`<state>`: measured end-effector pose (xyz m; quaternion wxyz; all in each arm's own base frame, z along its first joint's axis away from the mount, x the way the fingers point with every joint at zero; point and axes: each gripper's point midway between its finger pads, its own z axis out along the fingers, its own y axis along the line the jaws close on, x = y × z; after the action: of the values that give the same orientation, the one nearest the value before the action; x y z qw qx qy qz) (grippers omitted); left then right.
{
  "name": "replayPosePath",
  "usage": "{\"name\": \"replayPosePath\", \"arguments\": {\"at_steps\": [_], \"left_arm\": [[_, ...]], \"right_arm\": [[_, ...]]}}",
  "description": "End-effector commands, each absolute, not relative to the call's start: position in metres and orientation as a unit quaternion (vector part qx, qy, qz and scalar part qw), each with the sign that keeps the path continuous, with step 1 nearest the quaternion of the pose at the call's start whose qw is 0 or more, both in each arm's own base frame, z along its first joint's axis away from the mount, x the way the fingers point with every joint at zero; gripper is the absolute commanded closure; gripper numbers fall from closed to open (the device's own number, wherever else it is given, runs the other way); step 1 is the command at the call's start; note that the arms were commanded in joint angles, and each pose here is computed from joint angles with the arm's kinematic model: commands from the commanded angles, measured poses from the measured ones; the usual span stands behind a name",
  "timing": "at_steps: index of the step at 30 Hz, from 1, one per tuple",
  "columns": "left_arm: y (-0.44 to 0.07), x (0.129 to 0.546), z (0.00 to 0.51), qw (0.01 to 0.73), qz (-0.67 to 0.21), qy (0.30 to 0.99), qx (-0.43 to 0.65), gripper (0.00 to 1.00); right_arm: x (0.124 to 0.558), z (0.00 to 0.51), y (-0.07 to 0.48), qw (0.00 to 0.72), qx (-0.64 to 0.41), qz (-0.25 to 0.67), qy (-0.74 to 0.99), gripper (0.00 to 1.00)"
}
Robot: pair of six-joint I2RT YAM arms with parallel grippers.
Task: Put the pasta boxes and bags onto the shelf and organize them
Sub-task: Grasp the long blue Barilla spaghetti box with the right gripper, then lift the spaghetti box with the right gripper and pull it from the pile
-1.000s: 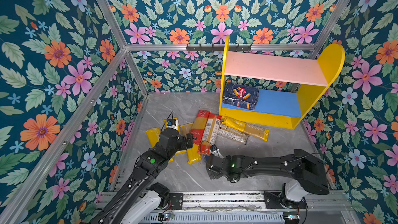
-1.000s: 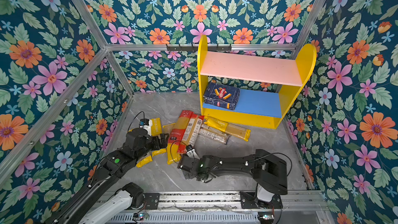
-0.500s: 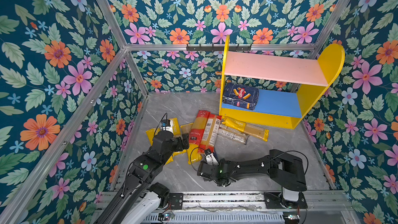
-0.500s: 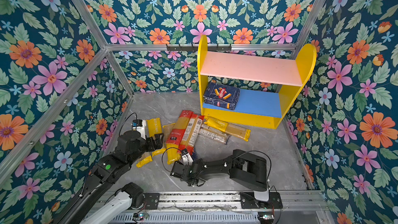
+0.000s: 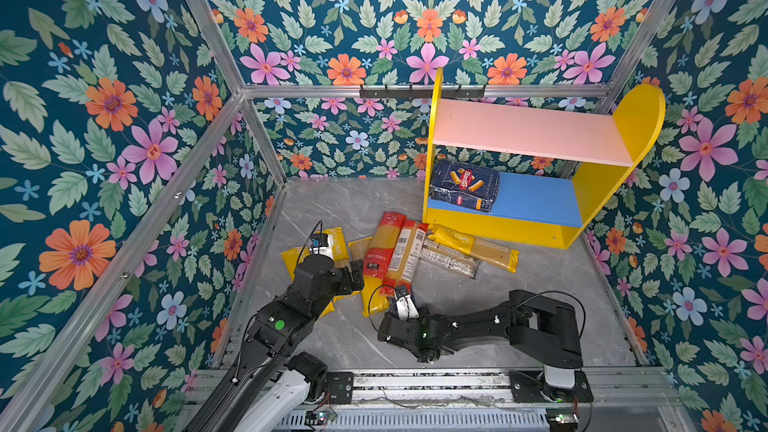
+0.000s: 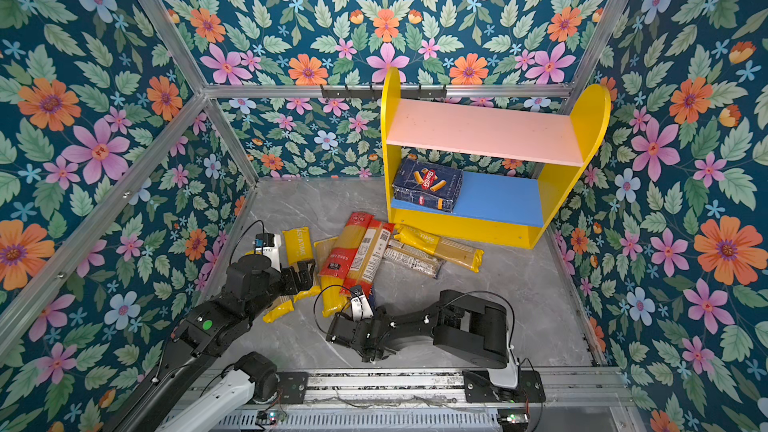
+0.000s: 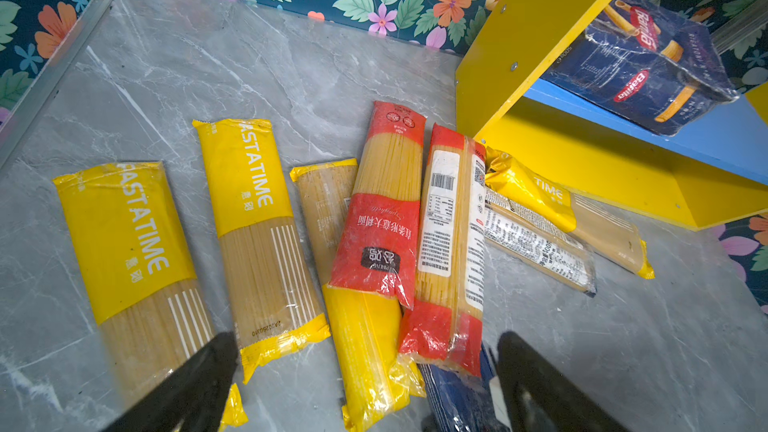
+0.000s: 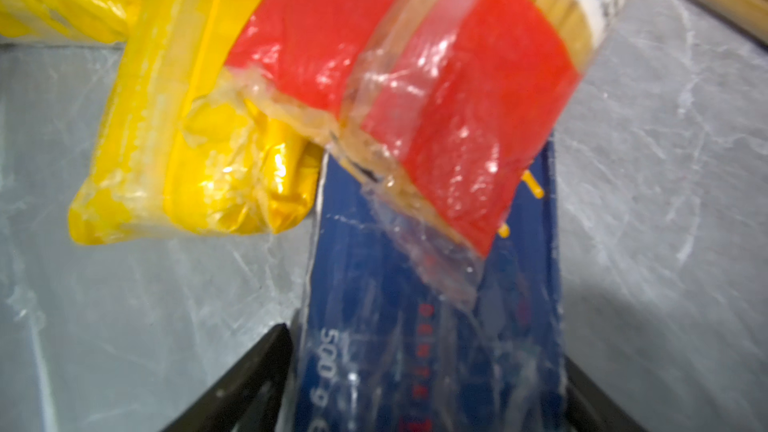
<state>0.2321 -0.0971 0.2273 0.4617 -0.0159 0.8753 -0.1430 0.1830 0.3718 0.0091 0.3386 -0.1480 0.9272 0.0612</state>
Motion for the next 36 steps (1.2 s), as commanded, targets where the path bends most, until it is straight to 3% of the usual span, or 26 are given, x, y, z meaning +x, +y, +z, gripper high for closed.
{"name": "replayPosePath", "arguments": {"at_steps": [1,13,26,36], "left_arm": [[-0.096,0.231,0.231,0.470,-0.142,0.871,-0.012,0.00],[-0.102,0.234,0.225,0.469,-0.157,0.869,-0.011,0.00],[-0.104,0.237,0.222,0.470,-0.159,0.868,-0.010,0.00],[-0.107,0.239,0.220,0.467,-0.161,0.869,-0.007,0.00]], "right_arm": [[0.156,-0.026,0.350,0.252,-0.163,0.036,0.953,0.25],[0.146,-0.021,0.336,0.226,-0.156,0.005,0.962,0.48],[0.146,0.056,0.345,0.234,-0.175,0.035,0.956,0.53],[0.146,0.087,0.306,0.255,-0.141,0.037,0.956,0.54]]}}
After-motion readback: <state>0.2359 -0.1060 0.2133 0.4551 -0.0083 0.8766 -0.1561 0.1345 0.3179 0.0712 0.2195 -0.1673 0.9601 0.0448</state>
